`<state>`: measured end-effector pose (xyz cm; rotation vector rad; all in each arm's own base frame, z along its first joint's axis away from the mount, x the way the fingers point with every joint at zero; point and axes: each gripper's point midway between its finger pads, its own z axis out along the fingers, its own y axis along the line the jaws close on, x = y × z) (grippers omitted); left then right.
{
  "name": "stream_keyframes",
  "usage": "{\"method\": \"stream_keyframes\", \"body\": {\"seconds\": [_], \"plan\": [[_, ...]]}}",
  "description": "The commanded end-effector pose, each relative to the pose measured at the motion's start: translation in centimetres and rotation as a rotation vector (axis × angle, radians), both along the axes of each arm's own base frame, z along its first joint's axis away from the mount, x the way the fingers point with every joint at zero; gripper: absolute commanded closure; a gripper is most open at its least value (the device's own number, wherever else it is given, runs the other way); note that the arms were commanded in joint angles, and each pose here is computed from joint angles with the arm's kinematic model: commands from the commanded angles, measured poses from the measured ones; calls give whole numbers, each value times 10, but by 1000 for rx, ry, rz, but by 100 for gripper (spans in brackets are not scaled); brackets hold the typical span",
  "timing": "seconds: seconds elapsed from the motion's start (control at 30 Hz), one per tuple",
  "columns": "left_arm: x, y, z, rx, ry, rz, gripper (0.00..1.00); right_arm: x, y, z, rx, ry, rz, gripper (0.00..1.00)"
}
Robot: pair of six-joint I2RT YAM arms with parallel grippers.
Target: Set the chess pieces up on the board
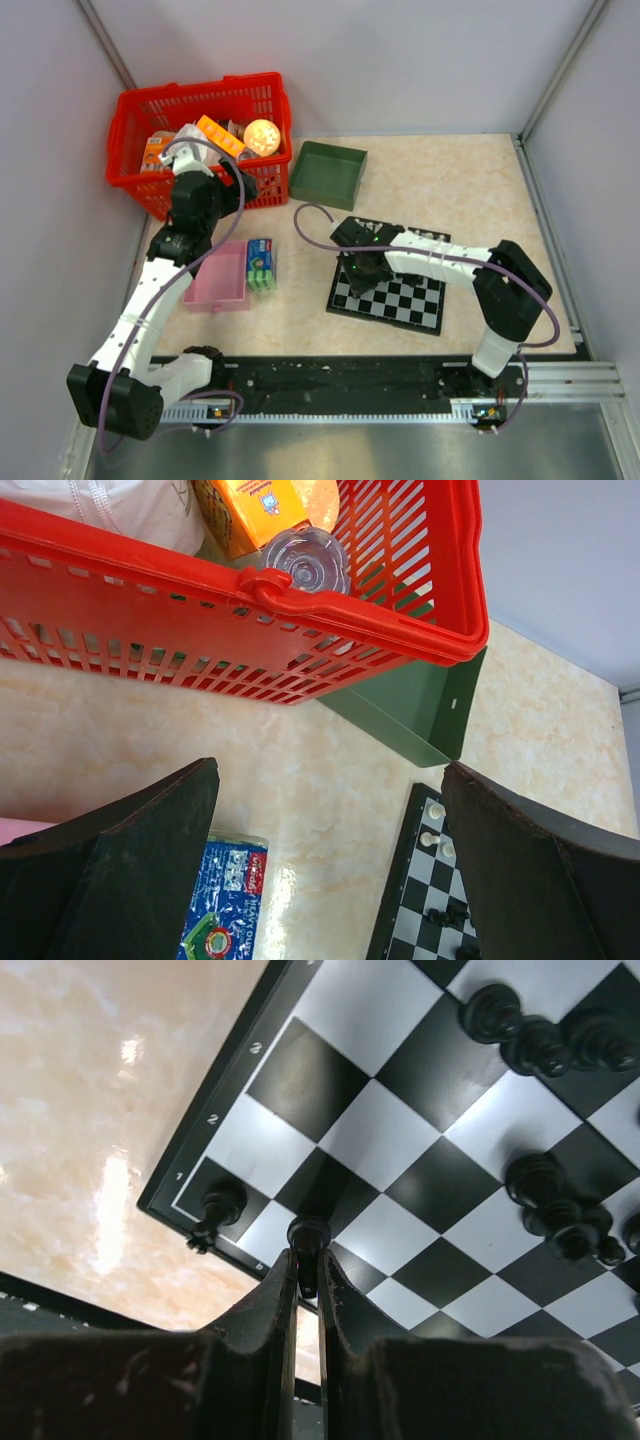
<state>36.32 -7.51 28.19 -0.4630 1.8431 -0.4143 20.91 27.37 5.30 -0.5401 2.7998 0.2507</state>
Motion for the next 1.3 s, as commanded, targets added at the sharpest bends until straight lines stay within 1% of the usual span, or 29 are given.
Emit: {"method": "stream_keyframes", "body": {"seconds": [0.0, 0.4, 1.27], "plan": [[0, 4, 23, -24, -82, 19, 2, -9, 16, 18, 76, -22, 7, 93], [-3, 7, 23, -31, -91, 36, 2, -19, 17, 12, 59, -8, 16, 93], [-2, 6, 22, -33, -86, 34, 2, -23, 14, -1, 27, 22, 32, 92]]}}
